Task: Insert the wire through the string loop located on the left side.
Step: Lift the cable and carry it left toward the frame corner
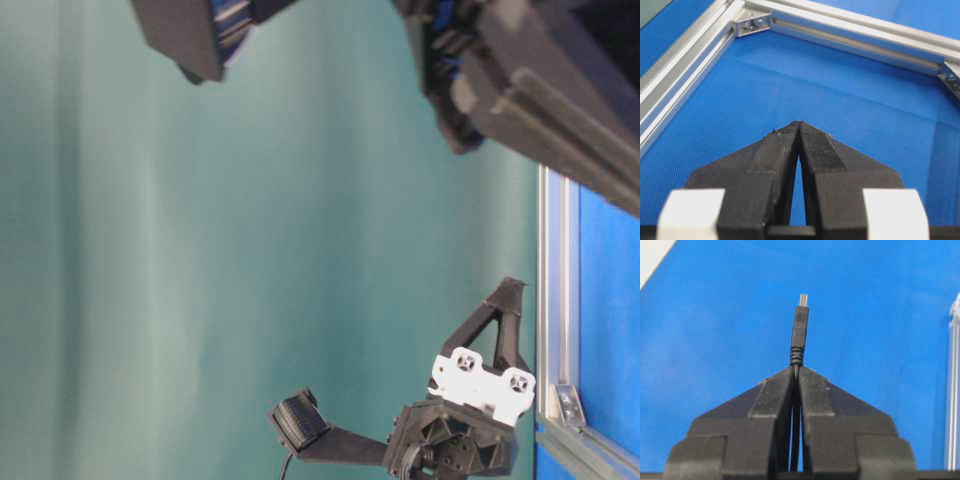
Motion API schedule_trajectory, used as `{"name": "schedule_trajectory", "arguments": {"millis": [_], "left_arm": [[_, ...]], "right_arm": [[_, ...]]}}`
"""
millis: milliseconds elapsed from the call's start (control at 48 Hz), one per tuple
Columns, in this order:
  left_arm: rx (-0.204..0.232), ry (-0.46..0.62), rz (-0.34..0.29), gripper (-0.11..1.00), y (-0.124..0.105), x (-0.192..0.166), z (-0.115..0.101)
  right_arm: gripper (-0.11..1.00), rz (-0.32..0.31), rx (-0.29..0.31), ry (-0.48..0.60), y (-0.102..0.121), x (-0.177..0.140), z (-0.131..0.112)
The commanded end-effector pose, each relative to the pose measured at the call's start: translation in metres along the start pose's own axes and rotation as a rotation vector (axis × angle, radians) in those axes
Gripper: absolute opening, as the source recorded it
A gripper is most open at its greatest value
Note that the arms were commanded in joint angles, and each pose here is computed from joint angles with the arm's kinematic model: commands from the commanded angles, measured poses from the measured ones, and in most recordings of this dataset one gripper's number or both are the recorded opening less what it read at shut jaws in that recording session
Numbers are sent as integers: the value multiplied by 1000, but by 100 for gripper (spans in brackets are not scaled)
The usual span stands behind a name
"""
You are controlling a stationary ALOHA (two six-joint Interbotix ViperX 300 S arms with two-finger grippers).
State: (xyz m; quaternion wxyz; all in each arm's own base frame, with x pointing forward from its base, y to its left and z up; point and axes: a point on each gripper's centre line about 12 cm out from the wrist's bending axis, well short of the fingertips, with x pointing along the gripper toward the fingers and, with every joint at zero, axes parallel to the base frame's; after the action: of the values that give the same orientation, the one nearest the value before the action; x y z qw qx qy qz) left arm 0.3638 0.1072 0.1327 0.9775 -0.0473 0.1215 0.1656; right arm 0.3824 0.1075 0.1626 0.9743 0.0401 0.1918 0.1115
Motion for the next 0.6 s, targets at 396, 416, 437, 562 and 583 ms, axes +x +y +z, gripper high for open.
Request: {"name": "schedule_trajectory", "arguments": {"millis": [396,416,437,562,583], "left_arm": [[-2,-44,-5,0,-1,-2,15],[-2,-44,-5,0,-1,-2,15],[-2,-44,-5,0,-1,-2,15],[-2,-44,-5,0,-1,-2,15],[-2,-46,-5,0,-1,-2,15]], "right_arm": [[0,8,-2,-42,3,-4,15],[0,6,1,-41,2,-4,15],[0,7,0,-41,2,-4,15],[0,6,-2,-41,2,-4,15],[0,6,-2,-41,2,-4,15]]}}
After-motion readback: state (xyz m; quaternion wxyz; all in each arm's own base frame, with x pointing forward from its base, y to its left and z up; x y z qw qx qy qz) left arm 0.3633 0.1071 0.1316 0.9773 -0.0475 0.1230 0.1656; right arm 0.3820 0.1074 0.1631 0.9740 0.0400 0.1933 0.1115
